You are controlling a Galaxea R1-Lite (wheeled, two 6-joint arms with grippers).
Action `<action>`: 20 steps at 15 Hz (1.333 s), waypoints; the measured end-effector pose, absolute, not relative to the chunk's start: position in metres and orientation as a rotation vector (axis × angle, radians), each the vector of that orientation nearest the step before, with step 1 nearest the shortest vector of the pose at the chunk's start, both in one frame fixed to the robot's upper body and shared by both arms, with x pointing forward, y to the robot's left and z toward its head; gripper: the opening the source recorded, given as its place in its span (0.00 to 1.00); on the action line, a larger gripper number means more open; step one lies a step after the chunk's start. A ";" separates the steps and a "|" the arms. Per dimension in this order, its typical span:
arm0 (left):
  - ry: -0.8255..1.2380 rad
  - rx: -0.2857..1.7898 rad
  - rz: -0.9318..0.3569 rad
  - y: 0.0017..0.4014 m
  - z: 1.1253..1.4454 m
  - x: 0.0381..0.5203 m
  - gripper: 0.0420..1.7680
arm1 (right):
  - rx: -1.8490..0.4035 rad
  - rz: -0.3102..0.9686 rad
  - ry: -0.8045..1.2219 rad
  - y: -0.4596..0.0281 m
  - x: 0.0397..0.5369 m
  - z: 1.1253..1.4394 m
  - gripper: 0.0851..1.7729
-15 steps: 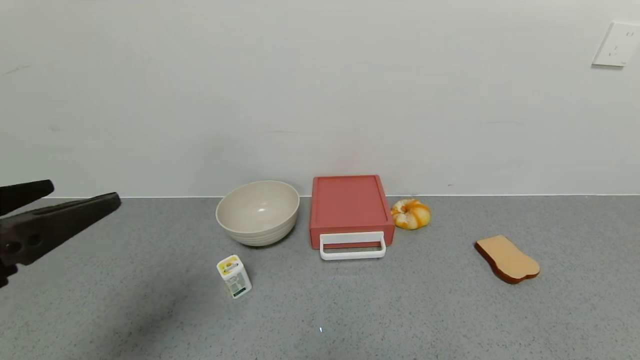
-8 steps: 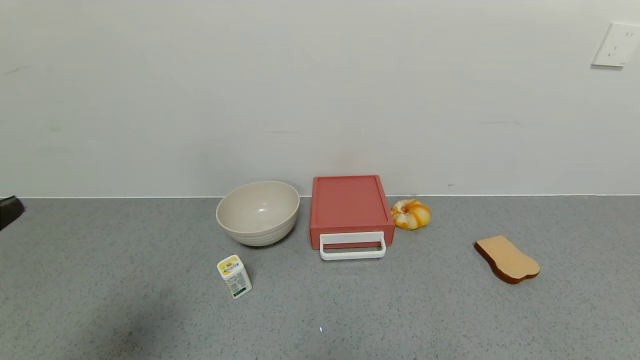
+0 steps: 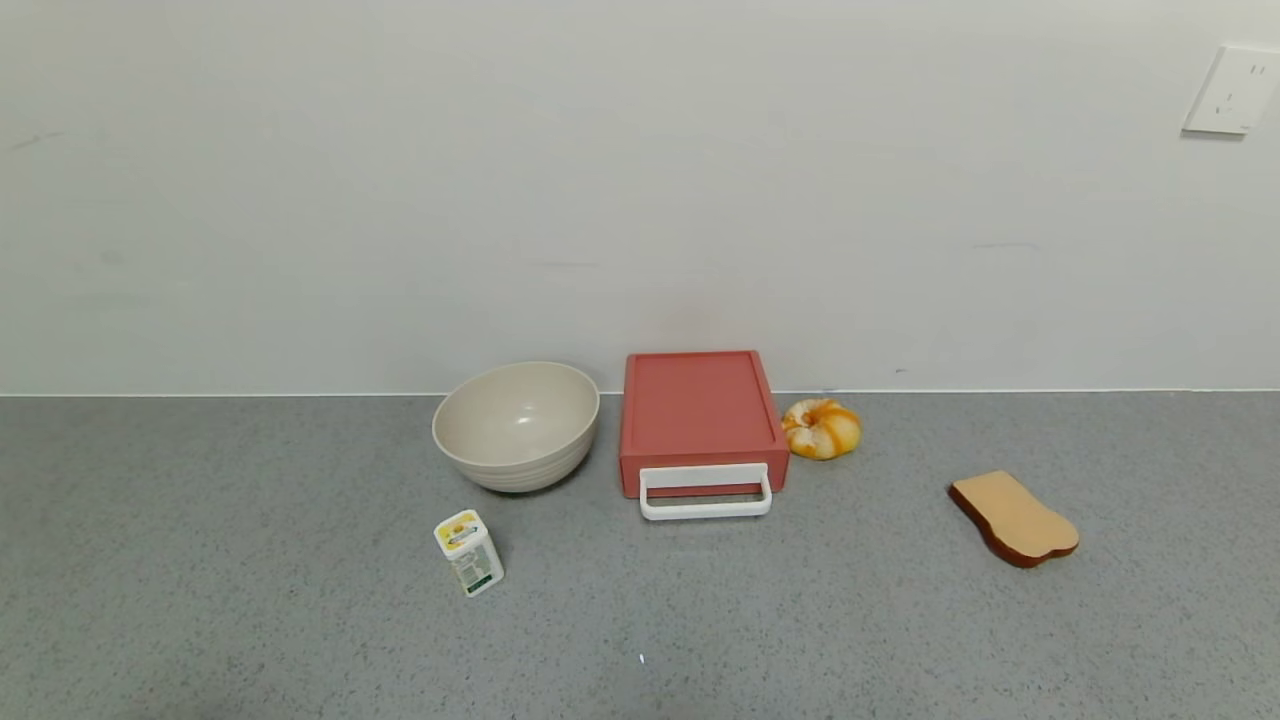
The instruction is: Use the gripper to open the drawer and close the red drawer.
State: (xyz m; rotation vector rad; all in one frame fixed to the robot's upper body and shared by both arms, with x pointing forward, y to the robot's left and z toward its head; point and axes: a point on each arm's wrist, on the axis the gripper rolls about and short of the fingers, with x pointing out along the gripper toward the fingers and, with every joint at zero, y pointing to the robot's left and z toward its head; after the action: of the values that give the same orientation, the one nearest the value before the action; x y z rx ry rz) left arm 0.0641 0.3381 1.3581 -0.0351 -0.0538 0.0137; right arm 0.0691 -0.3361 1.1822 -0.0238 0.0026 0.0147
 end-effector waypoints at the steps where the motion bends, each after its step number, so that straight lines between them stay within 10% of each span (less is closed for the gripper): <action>1: -0.083 -0.038 0.036 0.339 1.356 0.055 0.96 | -0.024 0.015 0.003 -0.336 0.069 1.182 0.96; 20: -0.196 0.035 -0.017 0.333 1.248 0.041 0.97 | -0.024 0.015 0.002 -0.336 0.069 1.182 0.96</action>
State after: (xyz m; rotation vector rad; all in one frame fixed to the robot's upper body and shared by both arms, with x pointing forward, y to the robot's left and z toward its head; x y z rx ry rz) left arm 0.0405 0.3331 1.2475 0.0350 -0.1965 -0.0167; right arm 0.0691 -0.3361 1.1823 -0.0240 0.0022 0.0147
